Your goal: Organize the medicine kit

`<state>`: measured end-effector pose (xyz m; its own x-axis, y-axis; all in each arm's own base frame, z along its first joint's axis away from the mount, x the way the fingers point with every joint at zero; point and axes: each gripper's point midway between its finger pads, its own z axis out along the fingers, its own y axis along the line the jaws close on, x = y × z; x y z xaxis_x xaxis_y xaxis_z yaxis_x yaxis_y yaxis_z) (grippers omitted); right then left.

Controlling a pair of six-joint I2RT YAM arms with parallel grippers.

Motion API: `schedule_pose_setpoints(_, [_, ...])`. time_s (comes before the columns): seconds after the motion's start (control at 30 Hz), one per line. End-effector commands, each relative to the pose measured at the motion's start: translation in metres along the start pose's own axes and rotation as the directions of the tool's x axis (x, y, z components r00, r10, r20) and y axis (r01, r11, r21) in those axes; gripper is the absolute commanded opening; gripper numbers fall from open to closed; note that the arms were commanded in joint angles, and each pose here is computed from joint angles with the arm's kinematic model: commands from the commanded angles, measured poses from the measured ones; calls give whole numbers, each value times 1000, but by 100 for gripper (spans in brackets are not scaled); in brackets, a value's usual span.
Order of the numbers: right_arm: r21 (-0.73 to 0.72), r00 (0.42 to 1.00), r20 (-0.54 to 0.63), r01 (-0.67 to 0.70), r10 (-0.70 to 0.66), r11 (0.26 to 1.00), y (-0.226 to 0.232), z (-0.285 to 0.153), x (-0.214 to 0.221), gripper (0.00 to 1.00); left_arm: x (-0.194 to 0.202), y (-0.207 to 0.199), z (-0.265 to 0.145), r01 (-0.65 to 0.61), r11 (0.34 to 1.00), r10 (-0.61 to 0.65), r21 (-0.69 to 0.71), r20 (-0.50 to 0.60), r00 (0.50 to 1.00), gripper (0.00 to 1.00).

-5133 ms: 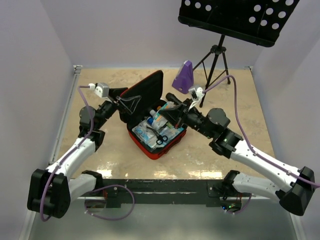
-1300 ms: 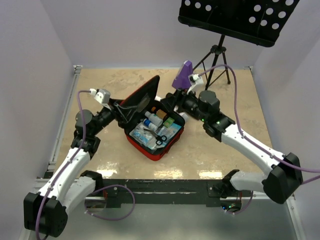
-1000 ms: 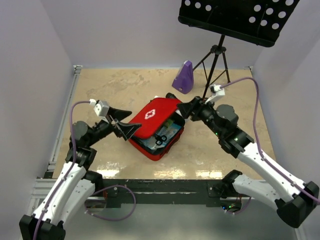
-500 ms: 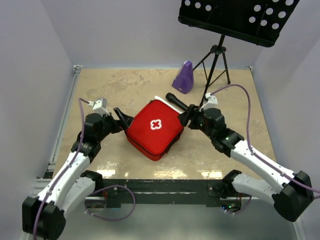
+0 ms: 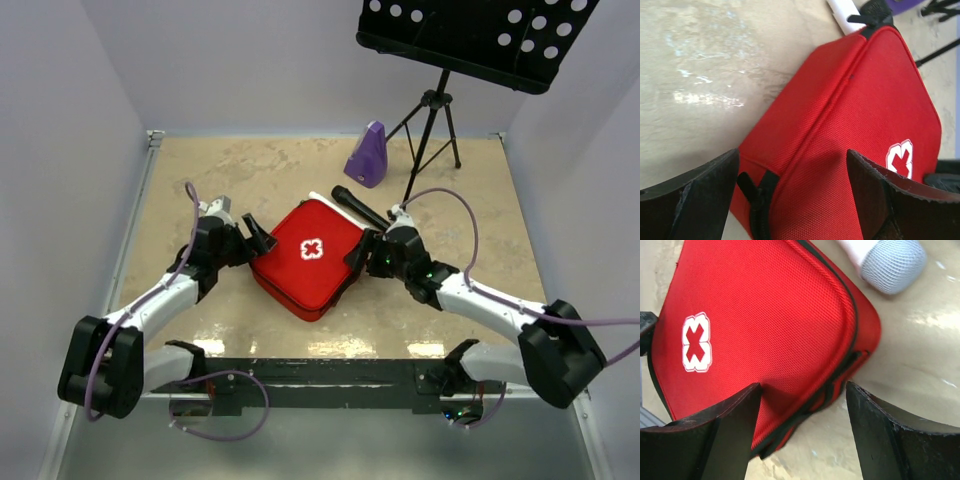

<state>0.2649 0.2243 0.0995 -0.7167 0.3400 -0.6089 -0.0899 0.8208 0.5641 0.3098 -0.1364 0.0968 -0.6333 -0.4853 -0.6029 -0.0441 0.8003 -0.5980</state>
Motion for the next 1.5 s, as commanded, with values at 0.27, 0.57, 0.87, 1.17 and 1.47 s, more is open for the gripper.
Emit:
schedule_pose_setpoints(0.27, [-199,969,114,240,-221,950,77,62,-55,65,52,-53,-53,48,863,-44,503,-19,999,71])
schedule_pose_setpoints(0.57, [-265,919,76,392,-386,881,132,124,-61,65,65,-33,-77,130,904,-132,407,-24,991,67])
schedule_pose_setpoints(0.87, [-88,926,270,298,-265,951,143,81,-139,73,-3,-9,-95,74,994,-90,84,198,976,89])
schedule_pose_setpoints(1.17, [-35,937,293,209,-190,977,115,-3,-137,73,-67,-27,-93,17,1000,-9,-22,309,951,99])
schedule_pose_setpoints(1.47, [-225,991,127,63,-35,972,78,-28,-35,73,-129,-4,-34,17,991,27,-129,330,944,97])
